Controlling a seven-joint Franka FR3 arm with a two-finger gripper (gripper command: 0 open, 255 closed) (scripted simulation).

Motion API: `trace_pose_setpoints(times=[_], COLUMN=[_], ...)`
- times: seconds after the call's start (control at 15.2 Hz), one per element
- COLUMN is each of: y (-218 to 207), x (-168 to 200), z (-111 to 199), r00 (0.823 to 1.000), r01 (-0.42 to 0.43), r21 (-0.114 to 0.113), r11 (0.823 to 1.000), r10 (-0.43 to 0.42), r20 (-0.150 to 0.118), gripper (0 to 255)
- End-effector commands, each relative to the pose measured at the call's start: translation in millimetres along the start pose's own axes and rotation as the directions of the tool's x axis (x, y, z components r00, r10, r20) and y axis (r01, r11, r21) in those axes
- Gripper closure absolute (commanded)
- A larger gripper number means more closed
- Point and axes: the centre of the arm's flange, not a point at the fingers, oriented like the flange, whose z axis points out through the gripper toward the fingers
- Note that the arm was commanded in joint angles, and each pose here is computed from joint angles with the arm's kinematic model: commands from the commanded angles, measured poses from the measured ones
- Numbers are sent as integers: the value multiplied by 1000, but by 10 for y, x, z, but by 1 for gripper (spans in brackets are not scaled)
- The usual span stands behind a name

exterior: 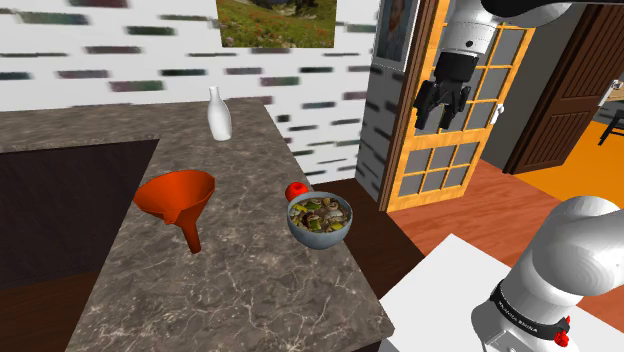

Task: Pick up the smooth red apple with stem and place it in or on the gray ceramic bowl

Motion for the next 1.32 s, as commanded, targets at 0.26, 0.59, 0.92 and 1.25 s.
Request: trace_pose_setpoints(times=[0.26,0.59,0.92,1.25], y=[-375,-819,-1237,-1625], x=[290,668,1063,1473], z=[290,667,1059,1463], r00=[1000,998,996,993], r01=[-24,-55,-86,-117], r21=[-33,-74,-114,-154], r11=[999,996,990,981], r10=[24,54,83,112], r20=[-7,-18,-30,-42], gripper=[0,0,0,0])
